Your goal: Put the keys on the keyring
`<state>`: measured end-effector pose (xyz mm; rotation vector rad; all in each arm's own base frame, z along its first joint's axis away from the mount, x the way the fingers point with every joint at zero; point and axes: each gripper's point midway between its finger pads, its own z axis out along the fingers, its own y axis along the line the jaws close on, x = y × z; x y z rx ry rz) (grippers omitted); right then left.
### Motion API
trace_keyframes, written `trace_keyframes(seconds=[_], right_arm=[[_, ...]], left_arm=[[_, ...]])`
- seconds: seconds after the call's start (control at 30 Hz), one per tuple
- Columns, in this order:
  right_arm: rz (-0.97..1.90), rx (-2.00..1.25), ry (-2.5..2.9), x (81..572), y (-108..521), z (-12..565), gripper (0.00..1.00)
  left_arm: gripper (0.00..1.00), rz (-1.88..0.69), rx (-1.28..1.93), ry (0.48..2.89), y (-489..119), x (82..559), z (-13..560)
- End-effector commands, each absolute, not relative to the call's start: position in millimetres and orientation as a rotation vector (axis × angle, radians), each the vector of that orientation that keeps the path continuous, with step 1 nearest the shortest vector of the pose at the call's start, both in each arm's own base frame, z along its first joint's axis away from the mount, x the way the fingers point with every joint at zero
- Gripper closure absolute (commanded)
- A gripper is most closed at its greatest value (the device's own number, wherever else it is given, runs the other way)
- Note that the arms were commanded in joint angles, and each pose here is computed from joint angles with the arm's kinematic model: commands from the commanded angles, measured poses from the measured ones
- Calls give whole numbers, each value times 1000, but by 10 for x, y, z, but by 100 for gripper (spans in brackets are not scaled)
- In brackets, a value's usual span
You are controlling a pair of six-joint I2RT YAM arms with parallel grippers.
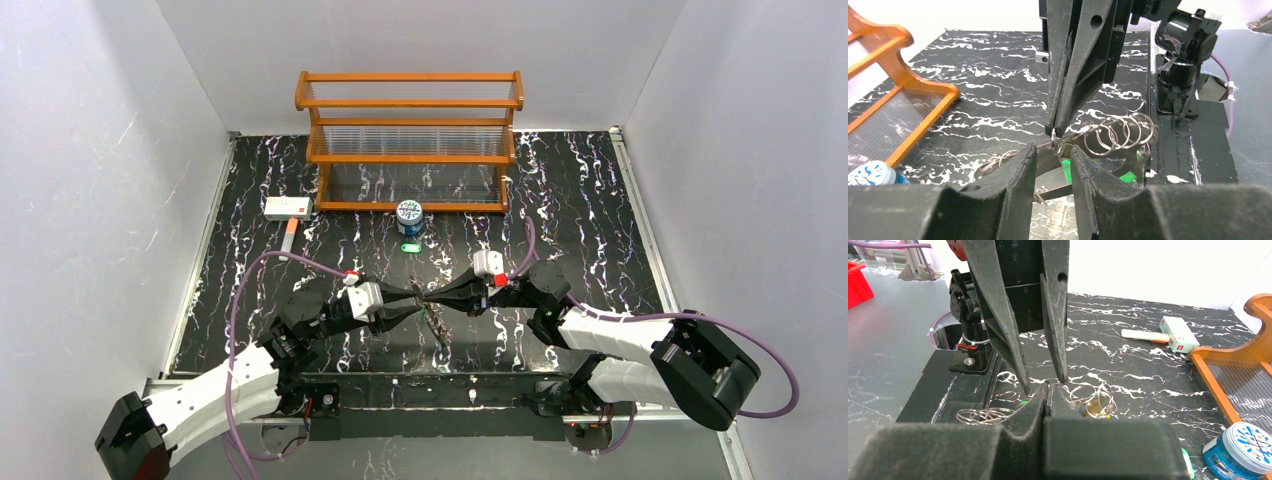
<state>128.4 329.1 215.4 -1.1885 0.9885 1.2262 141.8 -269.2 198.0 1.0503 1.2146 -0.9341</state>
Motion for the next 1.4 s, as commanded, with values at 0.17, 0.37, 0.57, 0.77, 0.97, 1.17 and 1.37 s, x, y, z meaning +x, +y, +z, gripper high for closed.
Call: trace_keyframes(seconds=[0.17,0.37,0.57,0.77,0.97,1.17,1.37], right_arm=[[1188,-1158,862,1296,3288,2494,99],[1193,-1157,861,1301,3296,2494,99],[1187,-1166,861,1300,3298,2493,99],[1186,-1170,880,1312,3303,2460,99],[1188,-1172,882,1313,3309,2464,99],[1189,-1173,879,1312,3310,2475,99],[1187,-1171,876,1311,3307,2486,99]], left_arm=[[69,-920,1016,1175,-2662,1427,2109],[74,-935,1034,1205,-2753,1479,2080],[89,-967,1036,1192,-2804,1465,2106],[96,-973,1030,1162,-2806,1449,2182],[88,-984,1025,1164,-2811,1443,2199],[76,-996,1032,1167,-2828,1432,2198],[92,-1003,1053,1178,-2859,1433,2148]])
